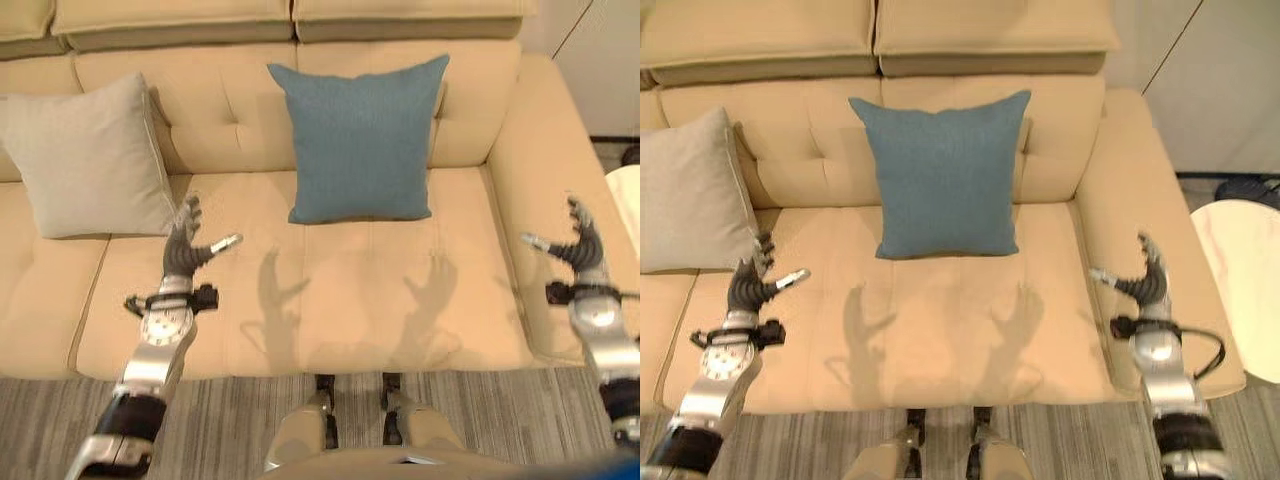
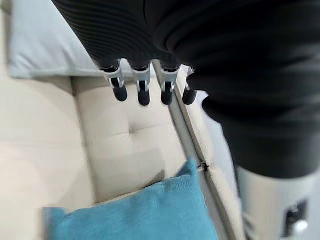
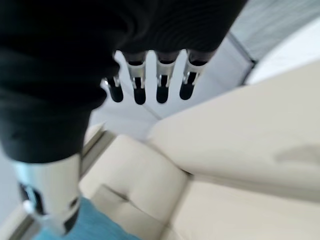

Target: Pick up all the scattered cushions and arrange them neatly on the sofa.

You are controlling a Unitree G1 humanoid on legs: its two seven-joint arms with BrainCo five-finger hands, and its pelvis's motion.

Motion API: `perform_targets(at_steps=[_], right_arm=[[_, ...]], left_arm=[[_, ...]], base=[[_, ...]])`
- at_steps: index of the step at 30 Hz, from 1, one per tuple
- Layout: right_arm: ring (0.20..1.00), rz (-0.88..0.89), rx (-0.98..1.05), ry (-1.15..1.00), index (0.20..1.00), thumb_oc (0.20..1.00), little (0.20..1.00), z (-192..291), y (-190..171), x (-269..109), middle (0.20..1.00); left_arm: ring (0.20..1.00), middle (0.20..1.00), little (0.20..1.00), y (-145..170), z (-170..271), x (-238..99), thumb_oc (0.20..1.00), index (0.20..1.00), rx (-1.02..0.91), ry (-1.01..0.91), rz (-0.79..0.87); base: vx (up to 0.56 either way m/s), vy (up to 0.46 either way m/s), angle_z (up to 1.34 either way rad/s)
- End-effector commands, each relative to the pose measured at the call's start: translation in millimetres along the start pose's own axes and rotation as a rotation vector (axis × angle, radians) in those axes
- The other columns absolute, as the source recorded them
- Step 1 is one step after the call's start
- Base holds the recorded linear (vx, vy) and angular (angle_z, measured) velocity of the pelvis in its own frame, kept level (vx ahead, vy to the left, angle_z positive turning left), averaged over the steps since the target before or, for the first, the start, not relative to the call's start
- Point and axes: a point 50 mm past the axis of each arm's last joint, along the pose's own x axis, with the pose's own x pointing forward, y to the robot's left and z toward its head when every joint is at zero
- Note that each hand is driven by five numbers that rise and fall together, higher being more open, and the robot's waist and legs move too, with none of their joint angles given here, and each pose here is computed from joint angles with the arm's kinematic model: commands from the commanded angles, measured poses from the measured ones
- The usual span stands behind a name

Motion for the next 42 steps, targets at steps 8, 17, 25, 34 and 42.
perform_targets(at_steps=[8,17,25,34,42], right_arm=[[1.0,0.265,-0.227,0.414,1.0,1.0,1.0,-105,38,-60,1.0],[1.0,0.325,-0.296,0.619,1.0,1.0,1.0,-144,43,-96,1.0],[1.0,0.347,-0.352,0.681,1.0,1.0,1.0,-153,45,-102,1.0],[1.0,0.417,-0.363,0.662,1.0,1.0,1.0,-143,71,-95,1.0],[1.0,0.435,-0.372,0.724,1.0,1.0,1.0,-151,73,-105,1.0]], left_arm=[[1.0,1.0,1.0,-13,-157,-107,1.0,1.0,0.066,0.811,-0.002],[1.0,1.0,1.0,-24,-176,-129,1.0,1.0,0.19,0.956,-0.094],[1.0,1.0,1.0,-36,-175,-124,1.0,1.0,0.21,0.948,-0.155],[1.0,1.0,1.0,-42,-168,-105,1.0,1.0,0.229,0.891,-0.162],[1.0,1.0,1.0,-23,-173,-112,1.0,1.0,0.263,0.949,-0.115]], base=[[-0.05,-0.001,-0.21],[-0.12,-0.084,0.03],[-0.19,0.005,0.08],[-0.18,0.16,-0.08],[-0.24,0.054,-0.23]])
